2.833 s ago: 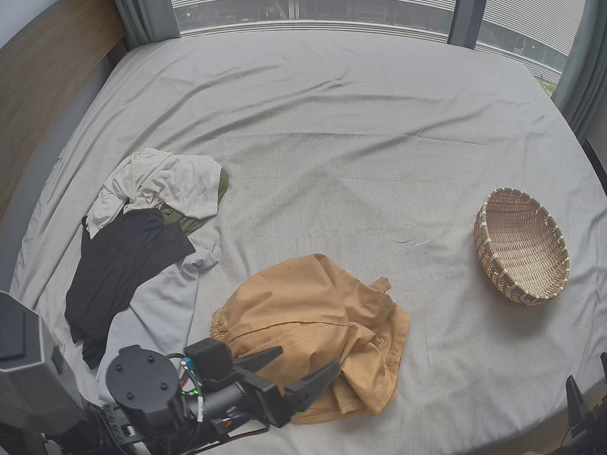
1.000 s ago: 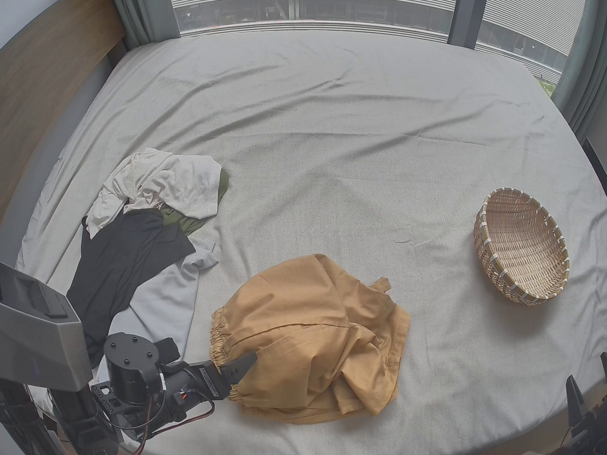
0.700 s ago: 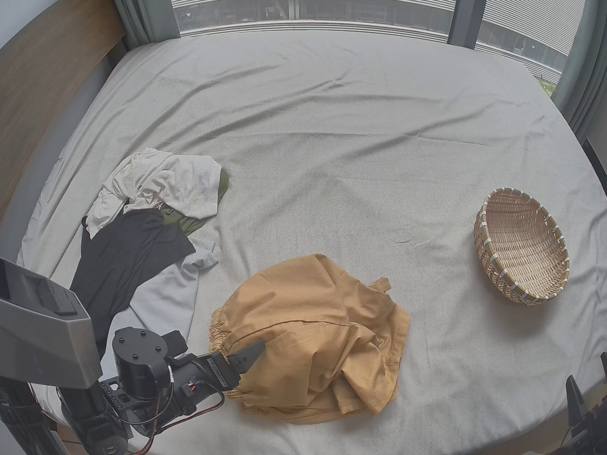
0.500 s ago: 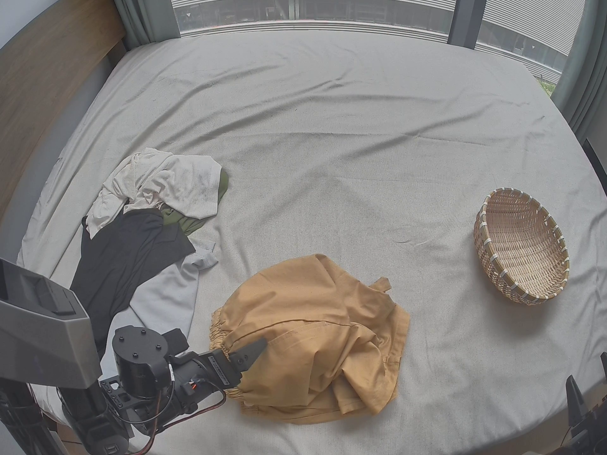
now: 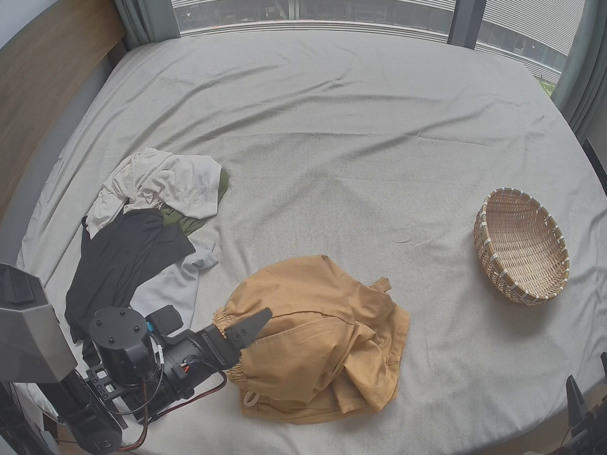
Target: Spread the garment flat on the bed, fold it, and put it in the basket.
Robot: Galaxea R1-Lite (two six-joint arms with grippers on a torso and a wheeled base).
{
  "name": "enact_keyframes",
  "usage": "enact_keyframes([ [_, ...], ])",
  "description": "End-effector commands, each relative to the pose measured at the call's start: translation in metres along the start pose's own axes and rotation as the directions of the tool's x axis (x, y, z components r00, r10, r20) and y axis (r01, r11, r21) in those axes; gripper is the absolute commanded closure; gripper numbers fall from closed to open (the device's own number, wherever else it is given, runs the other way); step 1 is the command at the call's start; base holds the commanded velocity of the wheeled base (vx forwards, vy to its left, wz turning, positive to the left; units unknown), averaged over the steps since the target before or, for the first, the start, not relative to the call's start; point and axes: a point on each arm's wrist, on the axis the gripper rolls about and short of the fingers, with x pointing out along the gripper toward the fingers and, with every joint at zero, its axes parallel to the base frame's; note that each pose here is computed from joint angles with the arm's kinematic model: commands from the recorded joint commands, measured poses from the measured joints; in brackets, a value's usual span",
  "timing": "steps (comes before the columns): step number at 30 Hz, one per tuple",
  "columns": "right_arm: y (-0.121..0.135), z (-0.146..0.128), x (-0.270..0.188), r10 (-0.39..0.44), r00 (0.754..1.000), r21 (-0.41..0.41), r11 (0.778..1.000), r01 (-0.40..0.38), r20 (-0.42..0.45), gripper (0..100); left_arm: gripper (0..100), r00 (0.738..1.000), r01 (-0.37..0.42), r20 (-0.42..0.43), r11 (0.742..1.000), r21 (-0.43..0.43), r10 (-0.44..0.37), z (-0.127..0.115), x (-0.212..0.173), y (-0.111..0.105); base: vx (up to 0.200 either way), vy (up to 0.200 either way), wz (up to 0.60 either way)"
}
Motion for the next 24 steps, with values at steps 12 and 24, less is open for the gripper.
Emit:
enact_keyframes([
  [12, 0.0, -0.005, 0.0, 0.0, 1.0, -0.001, 1.0, 0.0, -0.003, 0, 0, 0.993, -0.08, -0.084, 0.997, 0.018, 0.082, -0.017, 0.001, 0.017, 0.0, 0.0, 0.0],
  [24, 0.0, -0.005, 0.0, 0.0, 1.0, -0.001, 1.0, 0.0, -0.004, 0, 100, 1.0, 0.007, 0.022, 1.0, 0.003, -0.008, 0.006, -0.008, -0.001, 0.0, 0.0, 0.0],
])
